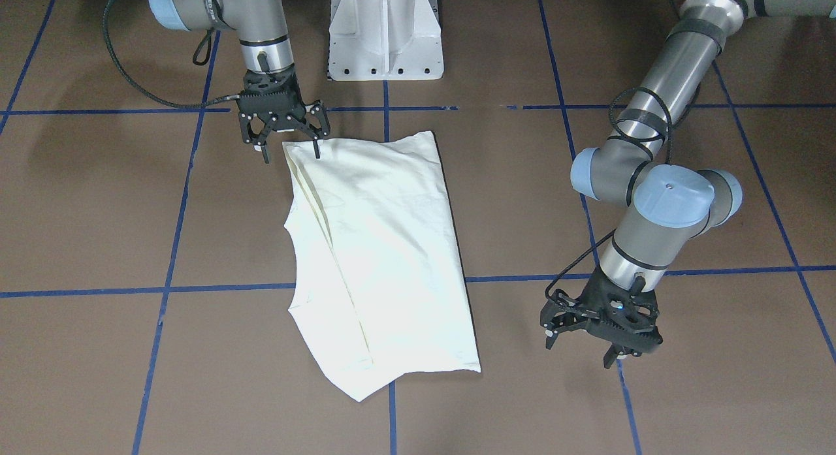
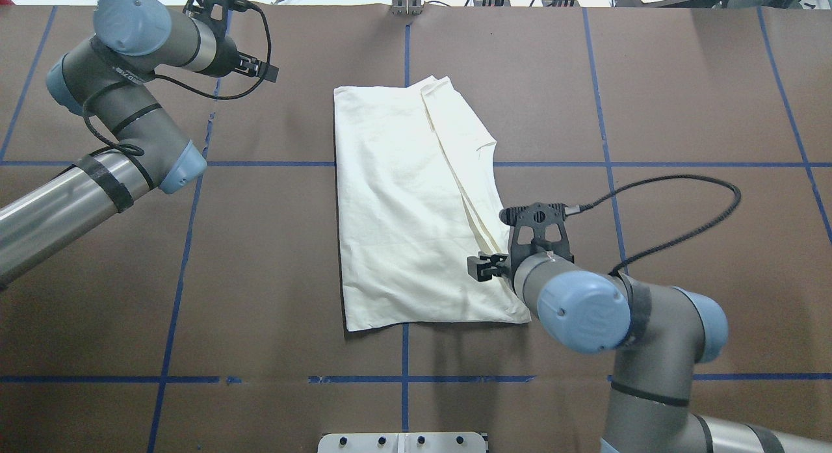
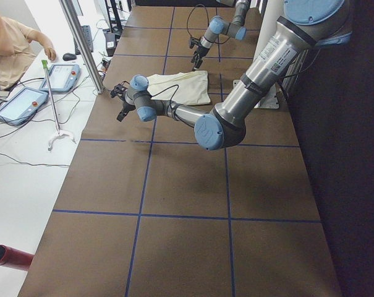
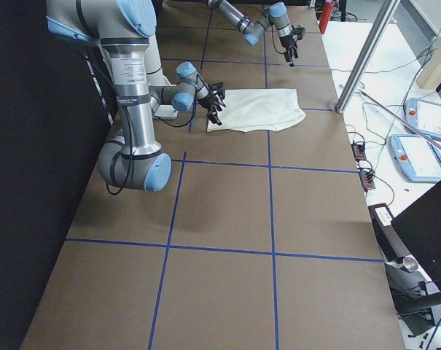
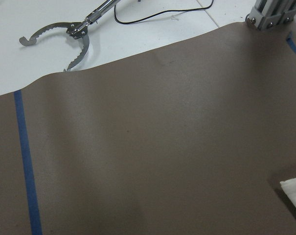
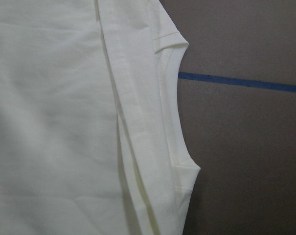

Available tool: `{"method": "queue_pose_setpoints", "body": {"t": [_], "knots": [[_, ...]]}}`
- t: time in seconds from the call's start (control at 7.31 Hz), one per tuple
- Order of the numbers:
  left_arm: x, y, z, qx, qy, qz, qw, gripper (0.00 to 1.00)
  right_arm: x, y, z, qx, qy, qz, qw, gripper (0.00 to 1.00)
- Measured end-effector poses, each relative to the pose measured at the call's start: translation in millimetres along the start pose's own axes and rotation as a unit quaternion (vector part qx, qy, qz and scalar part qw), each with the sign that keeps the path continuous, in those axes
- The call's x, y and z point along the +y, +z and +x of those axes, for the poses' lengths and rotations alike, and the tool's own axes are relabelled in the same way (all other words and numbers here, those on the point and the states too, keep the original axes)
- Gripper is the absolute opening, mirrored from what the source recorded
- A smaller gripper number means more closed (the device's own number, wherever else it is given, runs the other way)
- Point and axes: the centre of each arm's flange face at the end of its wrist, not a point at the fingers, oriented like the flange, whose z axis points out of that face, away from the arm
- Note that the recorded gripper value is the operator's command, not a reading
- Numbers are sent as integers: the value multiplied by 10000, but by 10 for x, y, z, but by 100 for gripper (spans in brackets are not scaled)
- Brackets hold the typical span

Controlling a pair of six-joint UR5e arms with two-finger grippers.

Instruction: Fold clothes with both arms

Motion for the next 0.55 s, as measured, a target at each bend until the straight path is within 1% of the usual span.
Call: {"method": "queue_pose_setpoints", "body": {"t": [0.14, 0.27, 0.55], "knots": [[0, 0, 1, 1, 1, -2, 10000, 100, -207, 189, -29, 237, -207, -127, 9994, 100], [1, 1, -1, -1, 1, -6, 10000, 100, -341, 388, -87, 428, -339, -215, 9983, 100], [10, 3, -2, 15, -3, -24, 10000, 100, -437, 669, -206, 667, -474, -349, 9960, 100]]}}
